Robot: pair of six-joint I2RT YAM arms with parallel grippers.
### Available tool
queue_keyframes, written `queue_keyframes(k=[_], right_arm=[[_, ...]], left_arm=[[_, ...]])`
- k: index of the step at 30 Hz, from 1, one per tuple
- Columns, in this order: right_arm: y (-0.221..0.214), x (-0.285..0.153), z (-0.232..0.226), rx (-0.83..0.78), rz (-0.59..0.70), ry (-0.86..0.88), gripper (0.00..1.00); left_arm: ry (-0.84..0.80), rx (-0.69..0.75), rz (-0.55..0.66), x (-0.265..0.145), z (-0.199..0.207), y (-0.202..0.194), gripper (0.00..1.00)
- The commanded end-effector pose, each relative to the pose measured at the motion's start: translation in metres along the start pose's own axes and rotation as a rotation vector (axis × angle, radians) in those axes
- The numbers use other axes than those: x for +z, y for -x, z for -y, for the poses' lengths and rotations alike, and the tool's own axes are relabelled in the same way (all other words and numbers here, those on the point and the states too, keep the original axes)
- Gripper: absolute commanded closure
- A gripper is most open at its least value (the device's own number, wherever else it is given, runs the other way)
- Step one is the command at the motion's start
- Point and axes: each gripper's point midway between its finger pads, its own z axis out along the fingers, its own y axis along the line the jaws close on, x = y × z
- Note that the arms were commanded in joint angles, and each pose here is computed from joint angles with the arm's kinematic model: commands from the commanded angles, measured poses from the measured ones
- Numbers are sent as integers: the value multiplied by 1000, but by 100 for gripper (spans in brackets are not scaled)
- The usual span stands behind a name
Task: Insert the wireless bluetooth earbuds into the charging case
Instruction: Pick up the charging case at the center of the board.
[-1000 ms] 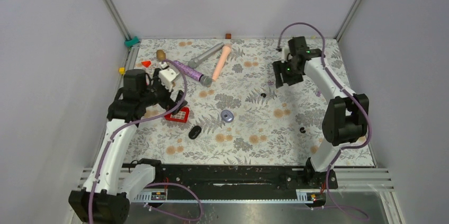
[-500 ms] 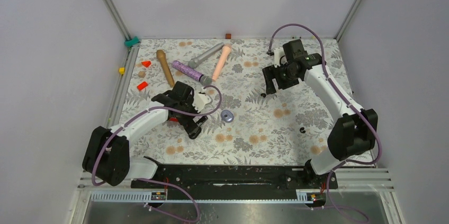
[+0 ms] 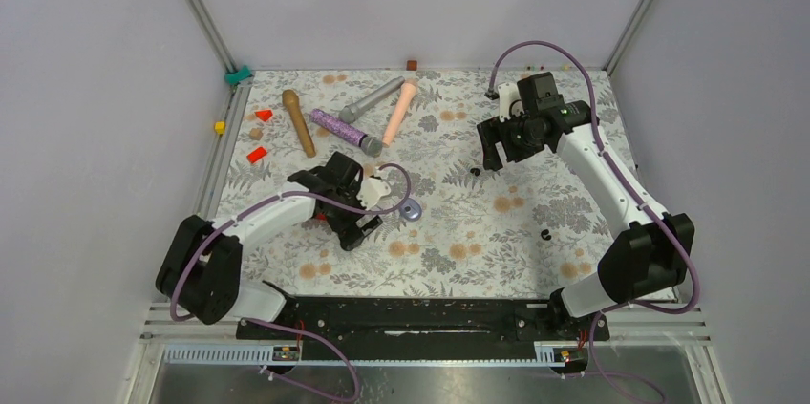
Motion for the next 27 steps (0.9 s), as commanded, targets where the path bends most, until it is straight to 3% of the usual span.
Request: queue_keyframes(k=[1, 7, 13, 19, 22, 27], right_arm=[[4, -8, 0, -22, 33, -8, 15], [5, -9, -1, -20, 39, -3, 15], [6, -11, -4, -16, 46, 8, 15], [10, -13, -10, -3, 60, 37, 15], [15, -16, -20, 9, 75, 89, 15], [29, -21, -53, 53, 101, 281, 15]], left_arm=[[22, -6, -12, 4, -5, 4, 13], [-16, 0, -29, 11, 3, 3, 32], [-40, 15, -57, 18, 9, -1, 43], [-43, 37, -56, 18, 10, 0, 69], [-18, 67, 11, 9, 7, 14, 70], [43, 175, 229, -33, 5, 62, 71]])
